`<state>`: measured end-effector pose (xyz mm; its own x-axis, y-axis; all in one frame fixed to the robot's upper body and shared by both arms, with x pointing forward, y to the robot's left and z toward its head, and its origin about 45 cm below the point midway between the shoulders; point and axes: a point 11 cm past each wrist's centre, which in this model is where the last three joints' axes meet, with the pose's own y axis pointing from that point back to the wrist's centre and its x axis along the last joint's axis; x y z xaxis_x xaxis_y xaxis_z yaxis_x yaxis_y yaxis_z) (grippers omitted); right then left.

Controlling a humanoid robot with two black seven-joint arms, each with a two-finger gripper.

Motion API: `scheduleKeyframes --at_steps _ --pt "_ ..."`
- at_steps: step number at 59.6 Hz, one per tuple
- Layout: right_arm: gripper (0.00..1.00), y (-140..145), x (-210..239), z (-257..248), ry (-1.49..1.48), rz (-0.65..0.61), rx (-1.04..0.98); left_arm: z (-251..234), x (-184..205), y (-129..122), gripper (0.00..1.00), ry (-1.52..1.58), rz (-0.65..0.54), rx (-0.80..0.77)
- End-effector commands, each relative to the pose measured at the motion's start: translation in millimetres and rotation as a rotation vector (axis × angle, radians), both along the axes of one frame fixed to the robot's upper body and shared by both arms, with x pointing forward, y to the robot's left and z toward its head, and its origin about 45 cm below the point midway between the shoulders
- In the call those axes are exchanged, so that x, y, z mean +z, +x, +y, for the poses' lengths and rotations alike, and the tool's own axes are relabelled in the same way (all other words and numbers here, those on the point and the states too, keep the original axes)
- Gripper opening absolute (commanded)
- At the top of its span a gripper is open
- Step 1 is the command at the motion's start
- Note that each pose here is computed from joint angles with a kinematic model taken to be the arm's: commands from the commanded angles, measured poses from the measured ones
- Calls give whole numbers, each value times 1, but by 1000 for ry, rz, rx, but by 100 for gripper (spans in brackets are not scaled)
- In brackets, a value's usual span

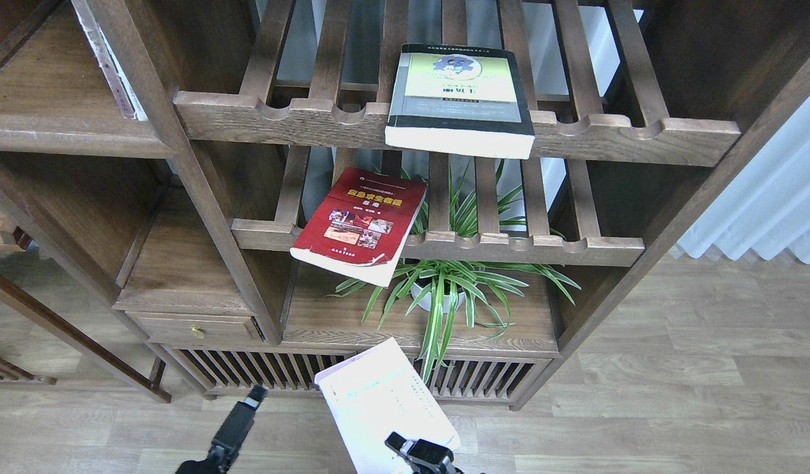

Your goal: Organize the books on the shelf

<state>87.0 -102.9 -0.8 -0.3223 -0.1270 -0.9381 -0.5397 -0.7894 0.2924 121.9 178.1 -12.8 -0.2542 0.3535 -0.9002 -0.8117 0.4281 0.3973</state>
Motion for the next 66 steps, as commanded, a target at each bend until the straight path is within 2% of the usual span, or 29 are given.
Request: scheduleKeyframes --at_steps 1,18,22,23,24,25,26,27,28,29,54,57,60,61,64,65,66 --pt "5 -2 1 4 7 -4 23 -11 -2 -1 97 -29 23 8" --pt "5 -18 0 11 14 16 68 -26 -4 -7 84 -71 63 -12" --pt "5 -19 0 11 13 17 69 -30 -4 -8 67 -78 65 -16" --pt "5 -20 0 11 12 16 72 -30 -4 -8 56 -78 65 -16" --pt "5 -20 0 11 12 17 71 -28 -4 -8 52 -75 66 -16" --pt "5 -20 0 11 11 16 72 -29 -4 -9 38 -76 67 -18" --pt "5 -20 0 11 11 15 74 -29 -4 -10 28 -75 69 -18" --pt "5 -20 0 11 10 15 72 -29 -4 -11 23 -75 70 -19" --pt "5 -20 0 11 11 15 74 -29 -5 -11 13 -75 71 -19" --pt "5 -20 0 11 10 14 73 -29 -5 -12 9 -75 72 -20" --pt "8 -13 0 9 6 3 61 -21 -2 -10 4 -58 59 -50" --pt "13 -13 0 9 5 2 61 -18 -2 -7 4 -56 54 -40" --pt "29 -10 1 8 4 -4 62 -17 0 -4 4 -58 47 -38" --pt "40 -9 1 8 3 -9 67 -17 1 -4 4 -59 44 -37" --pt "56 -6 2 8 -1 -20 73 -11 4 -1 4 -53 34 -31" --pt "66 -2 2 7 -5 -30 74 -6 5 1 4 -49 29 -26" --pt "68 -1 2 5 -9 -33 74 -4 6 2 4 -48 27 -25"
